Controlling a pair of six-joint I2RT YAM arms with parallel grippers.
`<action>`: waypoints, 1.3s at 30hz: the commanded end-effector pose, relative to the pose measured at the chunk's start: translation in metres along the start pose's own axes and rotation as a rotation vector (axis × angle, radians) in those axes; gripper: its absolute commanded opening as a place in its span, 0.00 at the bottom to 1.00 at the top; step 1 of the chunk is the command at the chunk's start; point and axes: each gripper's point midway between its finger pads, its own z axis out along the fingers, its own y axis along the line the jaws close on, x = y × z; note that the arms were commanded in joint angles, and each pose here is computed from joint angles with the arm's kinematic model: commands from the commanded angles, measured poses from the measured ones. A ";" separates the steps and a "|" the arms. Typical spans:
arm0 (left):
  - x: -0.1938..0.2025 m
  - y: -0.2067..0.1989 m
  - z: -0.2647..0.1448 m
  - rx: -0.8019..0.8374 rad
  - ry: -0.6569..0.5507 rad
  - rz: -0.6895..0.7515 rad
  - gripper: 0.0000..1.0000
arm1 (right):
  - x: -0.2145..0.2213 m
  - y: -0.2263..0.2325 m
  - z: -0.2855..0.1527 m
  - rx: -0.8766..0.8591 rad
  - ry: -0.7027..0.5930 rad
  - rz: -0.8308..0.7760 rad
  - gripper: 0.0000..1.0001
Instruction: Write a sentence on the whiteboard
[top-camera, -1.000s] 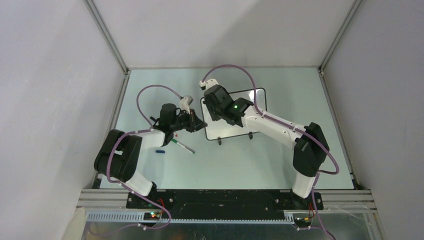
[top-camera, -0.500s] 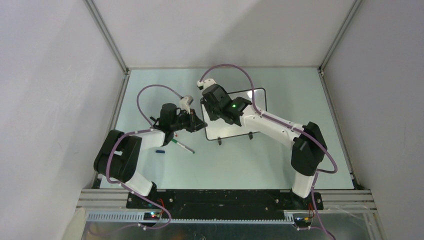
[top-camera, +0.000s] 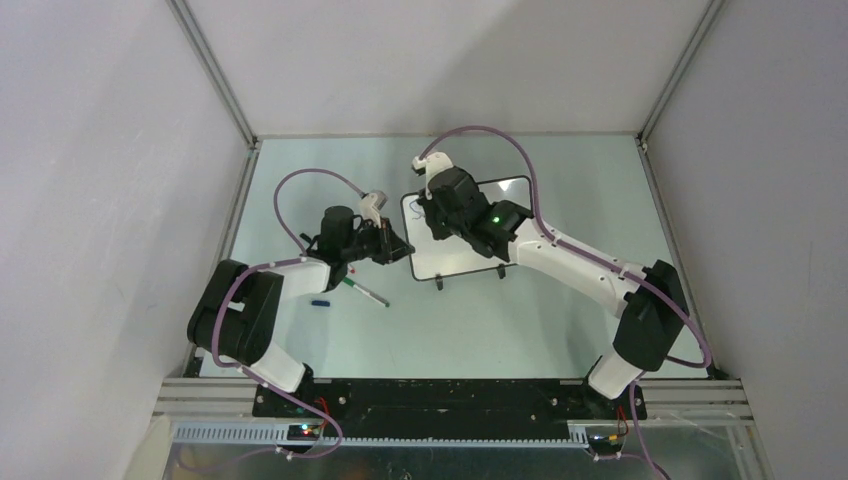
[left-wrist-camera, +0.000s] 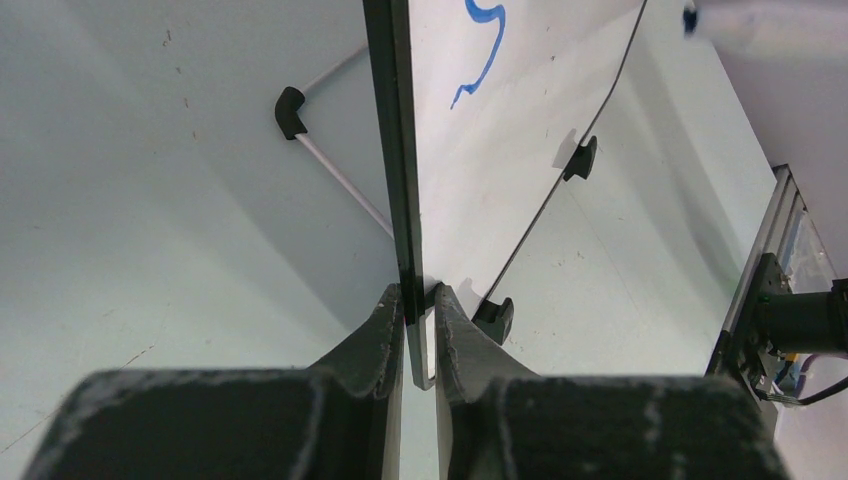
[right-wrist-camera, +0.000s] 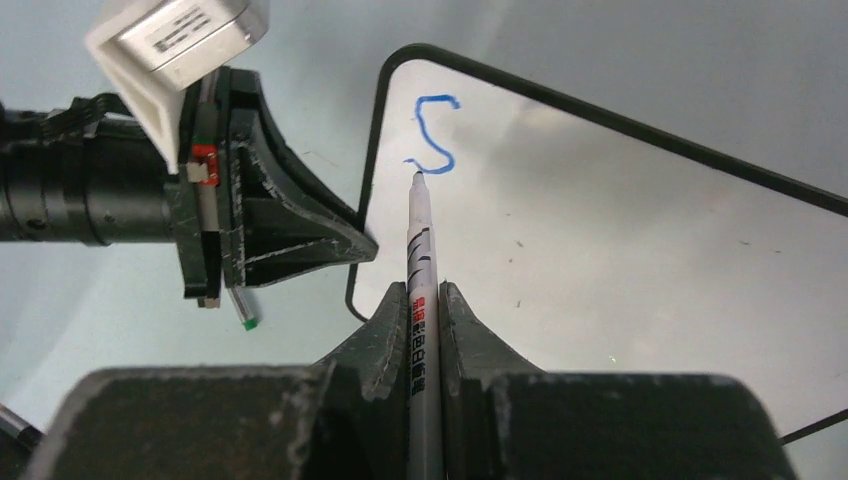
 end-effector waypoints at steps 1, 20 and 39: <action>-0.005 0.001 0.000 -0.028 0.000 0.061 0.01 | -0.020 -0.013 -0.005 0.030 -0.069 0.040 0.00; -0.005 0.000 0.000 -0.028 0.002 0.066 0.01 | -0.015 -0.024 0.012 0.089 -0.030 0.042 0.00; -0.004 -0.001 0.000 -0.029 0.005 0.070 0.01 | -0.021 -0.025 0.020 0.107 -0.023 0.039 0.00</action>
